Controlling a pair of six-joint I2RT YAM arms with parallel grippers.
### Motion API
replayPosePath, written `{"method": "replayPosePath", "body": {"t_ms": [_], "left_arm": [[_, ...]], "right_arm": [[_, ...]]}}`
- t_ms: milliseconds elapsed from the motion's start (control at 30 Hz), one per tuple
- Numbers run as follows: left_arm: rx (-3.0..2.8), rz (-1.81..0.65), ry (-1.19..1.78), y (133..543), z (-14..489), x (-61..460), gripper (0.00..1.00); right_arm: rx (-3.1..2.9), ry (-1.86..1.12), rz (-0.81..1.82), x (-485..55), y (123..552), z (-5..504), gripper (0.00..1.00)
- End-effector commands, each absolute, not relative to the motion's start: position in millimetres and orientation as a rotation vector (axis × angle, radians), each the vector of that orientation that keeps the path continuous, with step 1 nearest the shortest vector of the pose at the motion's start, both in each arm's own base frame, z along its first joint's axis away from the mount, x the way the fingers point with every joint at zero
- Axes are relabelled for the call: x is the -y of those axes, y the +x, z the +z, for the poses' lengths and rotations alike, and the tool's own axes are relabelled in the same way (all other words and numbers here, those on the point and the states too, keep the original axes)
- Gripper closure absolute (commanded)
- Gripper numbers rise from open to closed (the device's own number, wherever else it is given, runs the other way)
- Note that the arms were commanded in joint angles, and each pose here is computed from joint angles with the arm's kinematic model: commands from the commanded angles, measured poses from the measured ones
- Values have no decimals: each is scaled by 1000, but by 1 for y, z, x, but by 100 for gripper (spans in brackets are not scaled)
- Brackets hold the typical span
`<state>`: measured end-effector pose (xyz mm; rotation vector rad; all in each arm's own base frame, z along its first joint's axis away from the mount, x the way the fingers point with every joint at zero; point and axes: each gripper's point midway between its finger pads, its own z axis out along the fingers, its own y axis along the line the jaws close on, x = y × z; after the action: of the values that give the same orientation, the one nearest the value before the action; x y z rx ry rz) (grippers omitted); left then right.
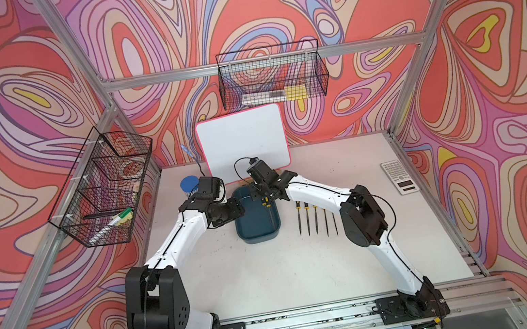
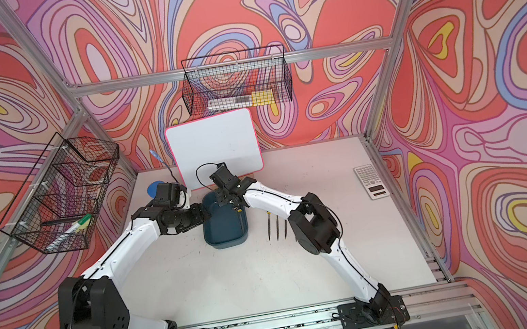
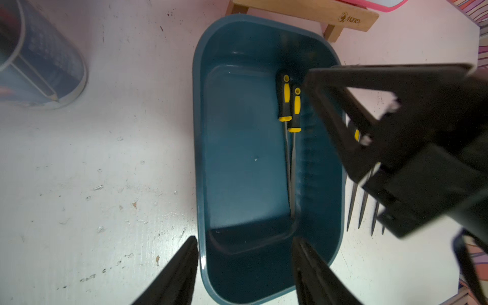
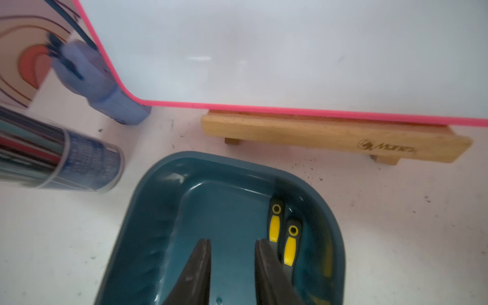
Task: Take the file tool out of the storage box
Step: Adjust the storage box at the center of the board.
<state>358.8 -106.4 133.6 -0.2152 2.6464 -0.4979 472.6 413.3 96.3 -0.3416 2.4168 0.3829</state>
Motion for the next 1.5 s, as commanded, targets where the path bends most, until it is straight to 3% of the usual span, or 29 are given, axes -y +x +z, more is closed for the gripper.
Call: {"method": "replayPosePath", "body": {"t_ms": [0, 567, 1000, 1100, 1267, 1400, 1467], "left_arm": [[-2714, -424, -225, 350, 118, 97, 39], [-2785, -364, -227, 349, 86, 92, 44], [-2836, -380, -215, 350, 59, 97, 57], [-2842, -393, -212, 351, 55, 99, 62], [-2840, -413, -219, 354, 52, 102, 78], [-2842, -440, -227, 352, 48, 105, 100], [-2846, -463, -231, 351, 46, 107, 100]], "right_arm": [[-2498, -371, 285, -402, 466, 73, 70], [-2520, -398, 190, -402, 478, 49, 64], [-2285, -261, 355, -395, 478, 159, 61], [-2240, -247, 383, -391, 475, 187, 60], [-2191, -233, 396, -382, 469, 220, 59], [-2194, -246, 388, -378, 464, 226, 59], [-2208, -252, 385, -378, 462, 223, 59]]}}
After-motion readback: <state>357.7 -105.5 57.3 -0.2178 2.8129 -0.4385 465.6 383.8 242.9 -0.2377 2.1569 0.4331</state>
